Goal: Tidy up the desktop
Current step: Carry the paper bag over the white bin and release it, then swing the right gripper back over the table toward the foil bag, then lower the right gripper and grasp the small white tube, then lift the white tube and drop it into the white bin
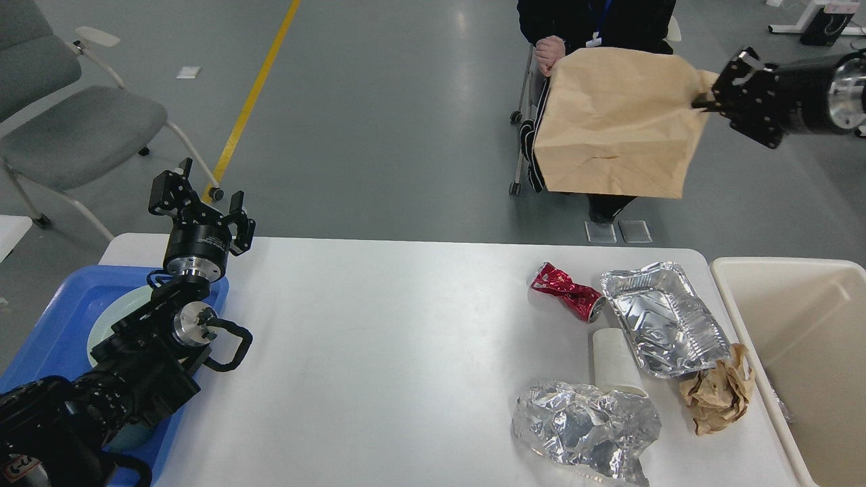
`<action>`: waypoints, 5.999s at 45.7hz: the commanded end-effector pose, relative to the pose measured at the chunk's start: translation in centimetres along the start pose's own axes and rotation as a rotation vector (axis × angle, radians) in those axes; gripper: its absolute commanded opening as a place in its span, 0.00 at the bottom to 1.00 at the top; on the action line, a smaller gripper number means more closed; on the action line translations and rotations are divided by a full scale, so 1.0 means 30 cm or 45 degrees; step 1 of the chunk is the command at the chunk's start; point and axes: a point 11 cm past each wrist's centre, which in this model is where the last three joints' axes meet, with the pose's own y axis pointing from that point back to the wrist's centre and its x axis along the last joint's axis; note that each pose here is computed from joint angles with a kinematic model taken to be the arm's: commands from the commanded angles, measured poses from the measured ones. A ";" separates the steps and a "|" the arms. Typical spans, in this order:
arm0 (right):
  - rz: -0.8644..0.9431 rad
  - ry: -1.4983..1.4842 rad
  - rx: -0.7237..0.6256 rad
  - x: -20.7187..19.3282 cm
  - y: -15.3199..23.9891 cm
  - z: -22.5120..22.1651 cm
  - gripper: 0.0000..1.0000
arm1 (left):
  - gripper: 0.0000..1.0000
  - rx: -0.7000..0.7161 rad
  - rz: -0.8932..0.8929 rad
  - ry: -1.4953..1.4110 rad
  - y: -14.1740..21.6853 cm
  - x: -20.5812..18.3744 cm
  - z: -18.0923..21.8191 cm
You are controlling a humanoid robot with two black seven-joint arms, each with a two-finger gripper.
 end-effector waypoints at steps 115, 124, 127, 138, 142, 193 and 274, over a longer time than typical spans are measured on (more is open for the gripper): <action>-0.823 1.056 -0.523 -0.656 -0.023 -0.320 1.00 | 0.96 0.000 0.000 0.000 0.000 0.001 0.000; -0.806 0.958 -0.537 -0.702 -0.191 -0.092 1.00 | 0.96 0.000 0.000 0.000 0.000 0.000 0.000; -0.772 0.945 -0.548 -0.722 -0.248 0.003 1.00 | 0.96 0.000 0.000 0.000 0.000 0.000 0.000; -0.793 0.899 -0.582 -0.818 -0.293 0.207 1.00 | 0.96 0.000 0.000 0.000 0.000 0.001 0.000; -0.804 0.870 -0.569 -0.852 -0.302 0.240 1.00 | 0.96 0.000 0.000 0.000 0.000 0.001 0.000; -0.736 0.836 -0.591 -0.945 -0.371 0.473 0.07 | 0.96 -0.001 0.001 0.001 0.000 0.000 0.000; 0.228 0.331 -0.723 -0.102 0.005 0.760 0.04 | 0.96 0.000 0.002 -0.001 0.000 0.001 0.000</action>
